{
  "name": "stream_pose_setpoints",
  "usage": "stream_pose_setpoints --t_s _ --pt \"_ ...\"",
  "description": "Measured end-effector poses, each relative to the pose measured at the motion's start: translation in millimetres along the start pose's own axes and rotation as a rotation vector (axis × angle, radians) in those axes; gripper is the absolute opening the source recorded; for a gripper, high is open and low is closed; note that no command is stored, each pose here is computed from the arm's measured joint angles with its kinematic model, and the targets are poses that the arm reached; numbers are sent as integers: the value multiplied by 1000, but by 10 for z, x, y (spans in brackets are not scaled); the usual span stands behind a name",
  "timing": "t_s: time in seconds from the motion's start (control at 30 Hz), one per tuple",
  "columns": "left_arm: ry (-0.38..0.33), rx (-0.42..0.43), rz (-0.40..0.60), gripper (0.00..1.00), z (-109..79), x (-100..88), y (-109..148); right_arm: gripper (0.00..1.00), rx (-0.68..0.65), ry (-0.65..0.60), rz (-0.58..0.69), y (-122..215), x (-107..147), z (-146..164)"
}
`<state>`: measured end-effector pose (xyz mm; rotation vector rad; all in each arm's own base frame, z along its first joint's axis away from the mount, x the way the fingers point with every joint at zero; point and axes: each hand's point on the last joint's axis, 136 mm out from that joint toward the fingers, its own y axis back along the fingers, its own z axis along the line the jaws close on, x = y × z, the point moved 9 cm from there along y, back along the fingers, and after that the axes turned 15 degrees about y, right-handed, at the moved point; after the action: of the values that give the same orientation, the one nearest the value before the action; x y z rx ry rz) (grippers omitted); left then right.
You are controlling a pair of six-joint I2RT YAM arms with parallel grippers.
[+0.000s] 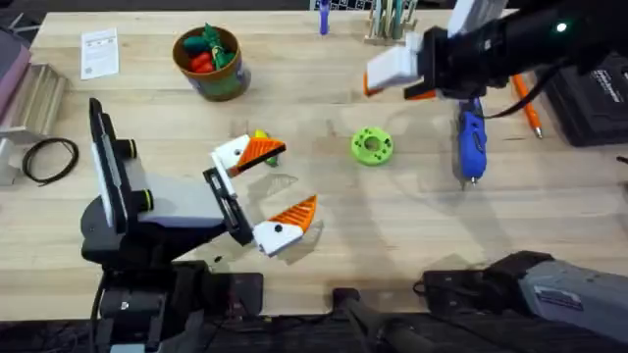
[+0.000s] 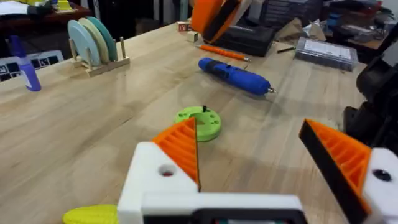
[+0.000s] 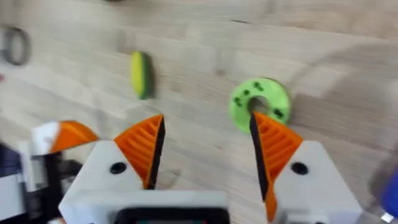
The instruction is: Pick up the gripper from the table and insert it into the empty holder that is missing its gripper. Then pick up a screw, insert it into the mounting hole, and use the screwdriver to tighten it. Finally, clean up the table by picking up the vegetable and placing it into the bucket.
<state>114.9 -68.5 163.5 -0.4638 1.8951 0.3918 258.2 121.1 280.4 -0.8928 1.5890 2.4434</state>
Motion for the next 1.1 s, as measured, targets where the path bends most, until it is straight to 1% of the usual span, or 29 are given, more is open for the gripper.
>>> stream_pose_setpoints --t_s 0.13,0.23,0.4,0.57,0.63,0.8,0.97,1.1 --pt "0 0 0 986 0 0 0 757 133 76 87 -17 134 1" --pt "0 0 0 986 0 0 0 716 193 114 144 -78 192 3" --pt "0 0 0 986 0 0 0 649 236 142 234 -331 216 -26" --pt "0 1 0 986 -1 0 0 636 258 139 311 -562 244 -91" --pt "0 0 0 986 0 0 0 613 262 138 321 -622 240 -109" --pt "0 1 0 986 -1 0 0 565 265 134 293 -716 206 -129" --pt "0 1 0 986 -1 0 0 464 296 111 303 -802 305 -190" --pt "0 1 0 986 -1 0 0 442 333 90 321 -837 382 -239"
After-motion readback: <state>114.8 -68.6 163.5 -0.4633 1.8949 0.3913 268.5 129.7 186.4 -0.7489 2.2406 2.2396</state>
